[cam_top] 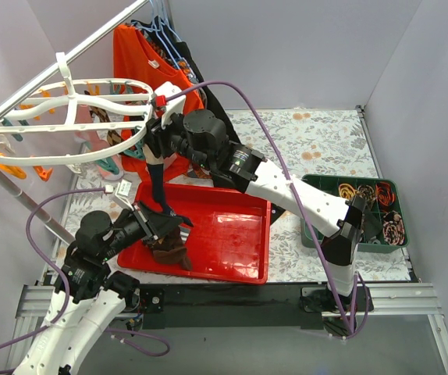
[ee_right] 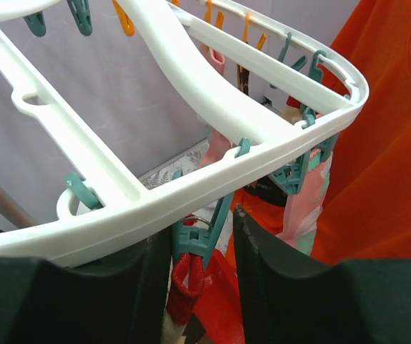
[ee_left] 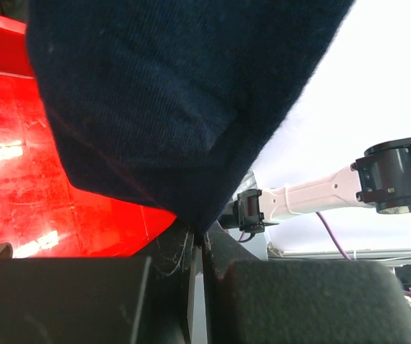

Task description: Remove the socks clipped to the hanger

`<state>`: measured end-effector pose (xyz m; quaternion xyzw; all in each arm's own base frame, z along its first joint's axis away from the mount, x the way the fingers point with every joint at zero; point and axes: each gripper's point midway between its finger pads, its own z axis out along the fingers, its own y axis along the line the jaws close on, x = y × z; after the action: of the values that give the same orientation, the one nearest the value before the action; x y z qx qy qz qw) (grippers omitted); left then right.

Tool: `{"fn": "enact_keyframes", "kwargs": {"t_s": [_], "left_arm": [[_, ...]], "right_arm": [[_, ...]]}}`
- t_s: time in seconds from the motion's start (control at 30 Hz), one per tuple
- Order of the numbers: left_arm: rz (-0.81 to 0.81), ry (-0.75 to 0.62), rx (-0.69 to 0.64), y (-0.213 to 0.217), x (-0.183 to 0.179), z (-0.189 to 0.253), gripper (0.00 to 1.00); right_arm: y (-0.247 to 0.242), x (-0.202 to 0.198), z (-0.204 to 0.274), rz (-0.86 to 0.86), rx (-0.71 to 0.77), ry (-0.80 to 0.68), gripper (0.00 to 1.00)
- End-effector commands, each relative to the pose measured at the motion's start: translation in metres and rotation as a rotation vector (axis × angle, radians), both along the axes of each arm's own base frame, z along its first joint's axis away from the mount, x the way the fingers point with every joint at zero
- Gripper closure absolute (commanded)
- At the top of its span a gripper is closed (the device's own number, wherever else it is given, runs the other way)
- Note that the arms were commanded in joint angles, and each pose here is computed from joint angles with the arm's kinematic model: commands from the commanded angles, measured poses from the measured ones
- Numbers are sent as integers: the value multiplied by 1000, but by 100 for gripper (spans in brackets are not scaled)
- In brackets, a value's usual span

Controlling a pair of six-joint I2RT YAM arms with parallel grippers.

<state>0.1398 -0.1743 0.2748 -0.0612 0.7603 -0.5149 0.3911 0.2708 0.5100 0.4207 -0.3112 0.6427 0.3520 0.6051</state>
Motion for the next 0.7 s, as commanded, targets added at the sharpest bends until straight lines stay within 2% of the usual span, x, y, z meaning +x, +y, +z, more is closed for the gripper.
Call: {"fn": "enact_keyframes", "kwargs": {"t_s": [0.0, 0.07, 0.1, 0.13, 0.2, 0.33, 0.53, 0.57, 0.67], "left_arm": [[-2, 41, 30, 1, -2, -17, 100], [7, 76, 44, 2, -2, -29, 100], [17, 86, 50, 3, -1, -32, 100], [23, 112, 58, 4, -1, -38, 100], [28, 138, 70, 6, -2, -46, 100], [5, 168, 76, 4, -8, -55, 100], [-130, 217, 68, -7, -29, -67, 100], [-155, 230, 65, -9, -33, -69, 98], [-172, 243, 69, -8, -40, -73, 78]], "right_arm": [[-4, 5, 43, -34, 130, -53, 58], [-4, 6, 43, -39, 134, -50, 66], [-4, 6, 43, -41, 135, -49, 73], [-4, 7, 42, -47, 133, -44, 85], [-5, 8, 42, -53, 135, -40, 99], [-7, 9, 36, -63, 125, -27, 99], [-19, 2, 37, -64, 134, 2, 99], [-20, 1, 34, -65, 134, 12, 99], [-26, -2, 35, -73, 132, 14, 99]]}}
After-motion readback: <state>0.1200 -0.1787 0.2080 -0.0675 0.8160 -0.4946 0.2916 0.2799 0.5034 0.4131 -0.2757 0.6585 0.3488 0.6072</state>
